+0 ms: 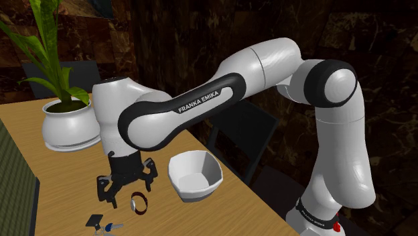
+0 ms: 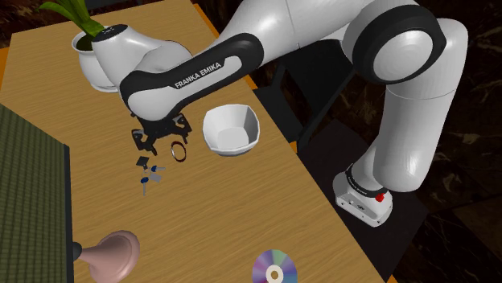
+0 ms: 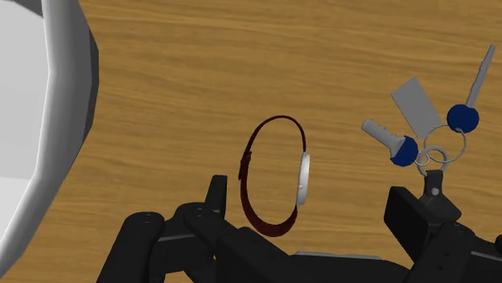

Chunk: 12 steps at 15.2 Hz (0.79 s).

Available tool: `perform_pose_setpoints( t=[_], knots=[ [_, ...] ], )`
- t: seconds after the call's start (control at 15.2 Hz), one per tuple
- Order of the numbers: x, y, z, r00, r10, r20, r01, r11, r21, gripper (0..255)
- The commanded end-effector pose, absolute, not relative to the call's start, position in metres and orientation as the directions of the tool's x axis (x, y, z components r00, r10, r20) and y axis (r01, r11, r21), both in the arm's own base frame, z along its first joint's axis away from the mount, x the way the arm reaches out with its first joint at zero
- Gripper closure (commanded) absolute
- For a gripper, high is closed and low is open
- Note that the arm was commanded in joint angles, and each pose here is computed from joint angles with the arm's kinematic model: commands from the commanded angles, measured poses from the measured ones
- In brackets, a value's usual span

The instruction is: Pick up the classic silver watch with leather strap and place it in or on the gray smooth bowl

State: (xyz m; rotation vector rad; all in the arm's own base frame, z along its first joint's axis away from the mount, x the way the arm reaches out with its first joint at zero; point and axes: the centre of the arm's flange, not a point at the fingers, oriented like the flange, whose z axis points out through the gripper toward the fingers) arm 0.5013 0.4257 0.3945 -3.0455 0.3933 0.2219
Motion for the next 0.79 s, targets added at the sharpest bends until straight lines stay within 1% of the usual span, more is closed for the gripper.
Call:
perform_pose_setpoints(
  t=[0.0, 0.33, 0.4, 0.73],
  knots=[
    [0.5014, 0.4255, 0.392, 0.957, -0.248, -0.15, -0.257, -0.965, -0.044, 0],
    [0.5014, 0.4255, 0.392, 0.957, -0.248, -0.15, -0.257, -0.965, -0.044, 0],
    [0.5014, 0.4255, 0.392, 0.957, -0.248, -0.15, -0.257, -0.965, -0.044, 255],
    [0.5014, 0.4255, 0.392, 0.957, -0.248, -0.15, -0.257, -0.965, -0.044, 255]
  ],
)
